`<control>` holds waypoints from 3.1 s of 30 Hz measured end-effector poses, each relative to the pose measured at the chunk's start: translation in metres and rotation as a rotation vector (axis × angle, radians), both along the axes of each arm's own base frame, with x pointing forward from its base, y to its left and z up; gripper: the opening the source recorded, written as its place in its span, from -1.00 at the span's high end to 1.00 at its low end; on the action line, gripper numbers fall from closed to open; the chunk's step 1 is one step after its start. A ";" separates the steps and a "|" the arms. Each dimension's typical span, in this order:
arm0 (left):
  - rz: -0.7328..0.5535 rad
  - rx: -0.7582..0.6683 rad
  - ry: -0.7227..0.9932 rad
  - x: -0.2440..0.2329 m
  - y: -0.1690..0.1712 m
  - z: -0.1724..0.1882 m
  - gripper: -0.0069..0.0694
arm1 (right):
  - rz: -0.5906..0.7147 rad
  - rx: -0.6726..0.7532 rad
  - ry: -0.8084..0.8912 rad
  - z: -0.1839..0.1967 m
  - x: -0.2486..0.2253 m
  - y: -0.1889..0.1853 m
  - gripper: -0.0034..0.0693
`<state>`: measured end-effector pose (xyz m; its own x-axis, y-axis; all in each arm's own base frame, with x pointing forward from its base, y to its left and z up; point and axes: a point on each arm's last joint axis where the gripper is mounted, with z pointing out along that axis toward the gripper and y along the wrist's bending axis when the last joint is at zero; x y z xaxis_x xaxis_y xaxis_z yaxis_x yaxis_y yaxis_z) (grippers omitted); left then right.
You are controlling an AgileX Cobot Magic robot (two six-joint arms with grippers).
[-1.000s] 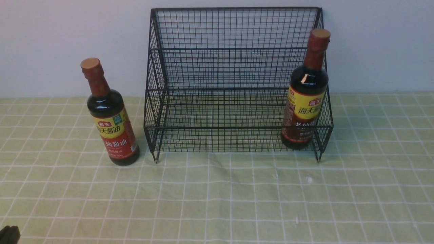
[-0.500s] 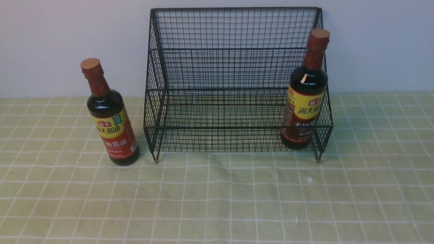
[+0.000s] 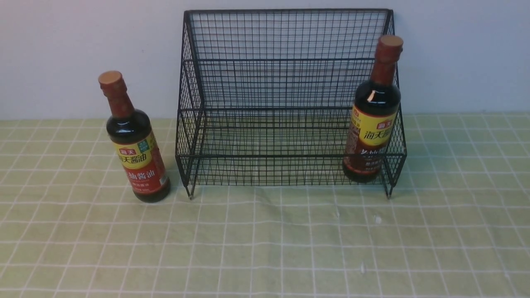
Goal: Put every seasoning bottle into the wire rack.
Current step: Use the left arm to grab the condiment bottle closest to it, then use the left arm to put the condiment bottle back on the shelf
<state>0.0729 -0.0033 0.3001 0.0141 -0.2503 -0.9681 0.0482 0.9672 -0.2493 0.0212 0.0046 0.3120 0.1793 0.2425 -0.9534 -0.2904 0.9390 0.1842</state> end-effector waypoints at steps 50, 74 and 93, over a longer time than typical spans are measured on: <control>-0.203 0.265 0.738 0.277 -0.019 0.019 -0.60 | -0.001 -0.002 0.011 -0.001 0.000 0.000 0.94; -0.217 0.261 0.688 0.267 -0.021 0.057 0.09 | 0.002 0.007 0.016 -0.001 0.000 0.000 0.94; -0.290 0.024 0.263 0.261 -0.035 0.165 0.09 | 0.003 0.014 0.024 -0.002 0.001 0.000 0.94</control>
<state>0.3338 -0.0378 0.4648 -0.3037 -0.1846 -0.9347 0.2577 0.9286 -0.2671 0.0217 0.0046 0.3100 0.1552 0.2563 -0.9541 -0.2888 0.9353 0.2043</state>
